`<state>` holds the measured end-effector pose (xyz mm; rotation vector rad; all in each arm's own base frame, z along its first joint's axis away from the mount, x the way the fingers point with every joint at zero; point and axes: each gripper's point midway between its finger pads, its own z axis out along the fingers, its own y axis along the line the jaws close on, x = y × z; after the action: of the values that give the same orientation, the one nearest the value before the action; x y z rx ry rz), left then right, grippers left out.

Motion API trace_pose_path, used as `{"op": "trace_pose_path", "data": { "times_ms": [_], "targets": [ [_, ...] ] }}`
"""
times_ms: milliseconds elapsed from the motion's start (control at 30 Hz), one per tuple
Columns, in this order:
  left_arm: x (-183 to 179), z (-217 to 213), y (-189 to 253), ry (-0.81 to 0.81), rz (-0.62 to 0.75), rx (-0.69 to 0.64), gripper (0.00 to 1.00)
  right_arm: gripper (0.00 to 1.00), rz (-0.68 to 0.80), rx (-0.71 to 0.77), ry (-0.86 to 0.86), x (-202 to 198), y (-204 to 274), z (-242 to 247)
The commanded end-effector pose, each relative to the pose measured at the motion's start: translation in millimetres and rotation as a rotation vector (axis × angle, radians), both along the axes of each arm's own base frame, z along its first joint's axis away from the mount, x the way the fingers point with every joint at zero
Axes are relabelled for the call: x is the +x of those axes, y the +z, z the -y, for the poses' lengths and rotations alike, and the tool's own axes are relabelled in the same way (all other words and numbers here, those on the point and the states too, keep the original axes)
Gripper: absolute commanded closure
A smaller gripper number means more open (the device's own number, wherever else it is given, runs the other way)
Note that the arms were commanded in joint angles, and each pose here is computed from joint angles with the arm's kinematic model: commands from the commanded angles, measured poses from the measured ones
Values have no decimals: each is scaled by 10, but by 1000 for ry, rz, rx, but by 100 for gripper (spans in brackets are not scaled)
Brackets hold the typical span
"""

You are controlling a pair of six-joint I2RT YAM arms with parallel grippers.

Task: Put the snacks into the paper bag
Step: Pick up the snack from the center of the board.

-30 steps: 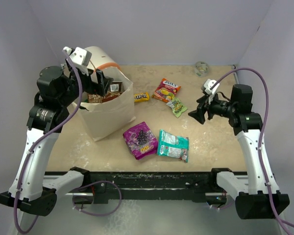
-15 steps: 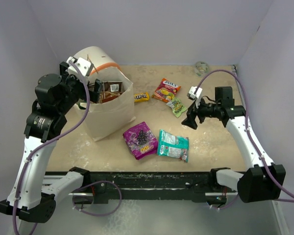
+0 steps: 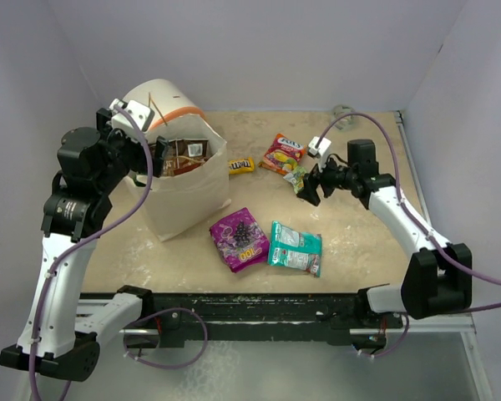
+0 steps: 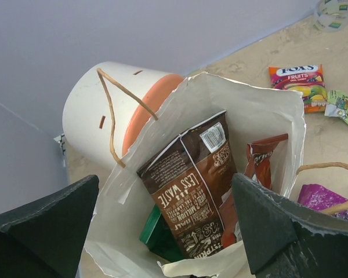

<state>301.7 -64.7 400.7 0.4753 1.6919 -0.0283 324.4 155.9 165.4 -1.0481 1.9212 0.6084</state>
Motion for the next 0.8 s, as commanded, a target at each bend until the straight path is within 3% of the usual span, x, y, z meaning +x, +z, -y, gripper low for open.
{"op": "trace_pose_path", "data": {
  "times_ms": [0,233,767],
  "targets": [
    [-44,8,202,-25,75,-13,1,19,117,69,-203,552,258,32],
    [-37,-9,193,-24,64,-4,1,22,76,116,-425,1094,233,125],
    [41,-62,203,-2,66,34,1,28,-131,317,-725,2111,-218,149]
  ]
}}
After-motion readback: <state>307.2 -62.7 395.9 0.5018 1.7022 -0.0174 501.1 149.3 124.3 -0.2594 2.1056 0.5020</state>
